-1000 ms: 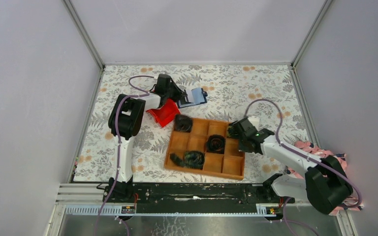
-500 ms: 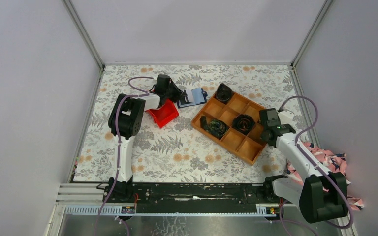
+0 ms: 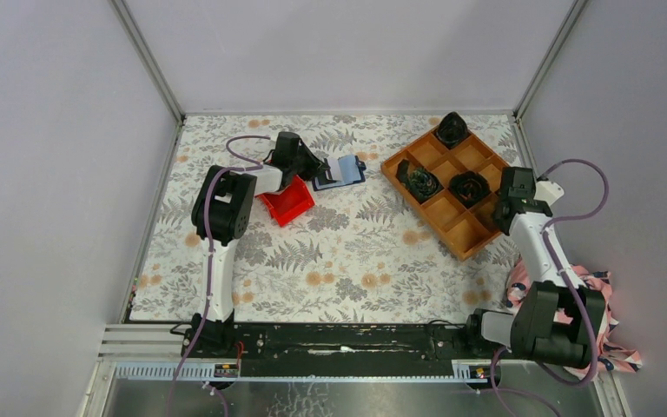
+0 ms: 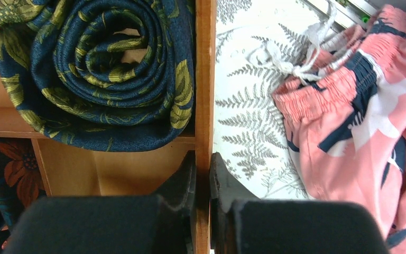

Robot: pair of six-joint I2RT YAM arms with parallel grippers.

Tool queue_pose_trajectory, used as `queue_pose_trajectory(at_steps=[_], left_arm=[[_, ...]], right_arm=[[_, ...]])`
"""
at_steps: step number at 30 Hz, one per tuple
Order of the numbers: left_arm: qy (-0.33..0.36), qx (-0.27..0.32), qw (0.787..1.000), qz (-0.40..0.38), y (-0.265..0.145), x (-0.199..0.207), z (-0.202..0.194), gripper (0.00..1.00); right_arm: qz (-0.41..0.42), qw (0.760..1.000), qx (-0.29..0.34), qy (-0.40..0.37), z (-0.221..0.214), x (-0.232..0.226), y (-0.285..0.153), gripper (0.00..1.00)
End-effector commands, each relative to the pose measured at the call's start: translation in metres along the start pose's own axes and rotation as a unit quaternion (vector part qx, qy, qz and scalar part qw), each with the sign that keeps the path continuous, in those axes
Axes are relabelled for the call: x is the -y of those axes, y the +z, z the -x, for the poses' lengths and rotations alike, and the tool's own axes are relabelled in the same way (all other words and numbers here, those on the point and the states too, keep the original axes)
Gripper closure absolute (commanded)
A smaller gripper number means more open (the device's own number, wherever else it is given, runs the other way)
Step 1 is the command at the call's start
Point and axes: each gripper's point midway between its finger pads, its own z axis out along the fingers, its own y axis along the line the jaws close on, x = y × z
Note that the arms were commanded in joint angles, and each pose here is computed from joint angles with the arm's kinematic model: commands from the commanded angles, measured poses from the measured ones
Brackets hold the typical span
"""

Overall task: Put the credit cards into the card holder
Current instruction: Move the distractor to the corner of the board.

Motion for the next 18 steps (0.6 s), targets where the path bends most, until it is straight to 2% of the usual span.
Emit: queue_pose_trajectory(at_steps=[1, 9, 18], left_arm=[[-0.009, -0.027, 0.994, 0.107, 0.006, -0.077, -0.023, 1.00], [0.018, -0.028, 0.992, 0.120, 0.009, -0.076, -0.024, 1.00], [0.060, -0.036, 0.988, 0.135, 0.012, -0.071, -0.037, 1.00]], right_arm=[[0.116, 0.977, 0.102, 0.149, 0.095, -0.066, -0.019, 1.00], [0.109, 0.969, 0.106, 0.195, 0.129, -0.089, 0.023, 1.00], [0.112, 0.963, 0.064, 0.238, 0.128, -0.122, 0.090, 1.00]])
